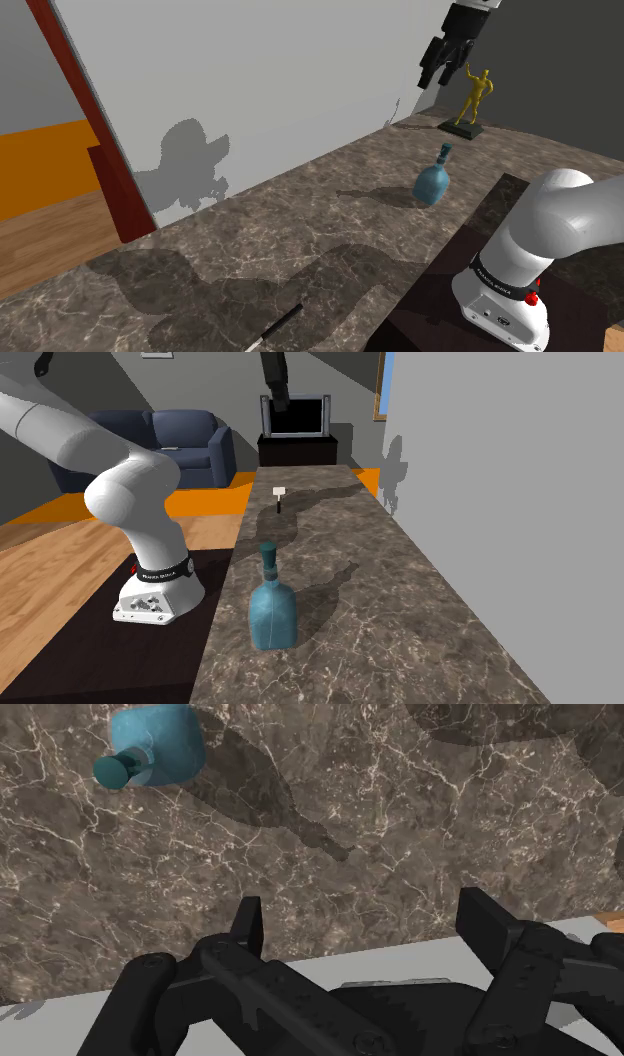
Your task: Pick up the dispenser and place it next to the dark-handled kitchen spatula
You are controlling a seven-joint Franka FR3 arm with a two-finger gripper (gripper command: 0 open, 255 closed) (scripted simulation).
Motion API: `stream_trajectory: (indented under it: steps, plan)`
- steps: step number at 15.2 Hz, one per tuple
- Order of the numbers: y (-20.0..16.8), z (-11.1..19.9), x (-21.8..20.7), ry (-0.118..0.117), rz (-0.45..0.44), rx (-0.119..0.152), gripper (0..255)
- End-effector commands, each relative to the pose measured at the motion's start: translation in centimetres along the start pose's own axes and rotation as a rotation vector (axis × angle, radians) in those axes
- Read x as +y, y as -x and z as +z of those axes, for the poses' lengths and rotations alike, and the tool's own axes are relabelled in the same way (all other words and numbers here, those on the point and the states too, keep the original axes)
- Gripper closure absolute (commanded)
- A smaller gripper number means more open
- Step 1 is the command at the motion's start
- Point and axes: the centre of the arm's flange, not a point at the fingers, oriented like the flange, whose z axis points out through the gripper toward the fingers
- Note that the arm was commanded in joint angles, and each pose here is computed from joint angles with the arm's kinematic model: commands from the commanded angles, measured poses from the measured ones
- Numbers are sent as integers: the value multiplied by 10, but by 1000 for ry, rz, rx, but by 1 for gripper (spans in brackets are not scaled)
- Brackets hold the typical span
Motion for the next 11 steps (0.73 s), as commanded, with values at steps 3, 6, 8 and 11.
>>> stream_trajectory:
  steps: [3, 6, 8, 11]
  plan:
    - [0, 20, 15, 11, -8, -21, 0]
    - [1, 49, 39, 27, -20, -51, 0]
    - [3, 68, 55, 38, -28, -72, 0]
    - [5, 97, 79, 55, -40, -103, 0]
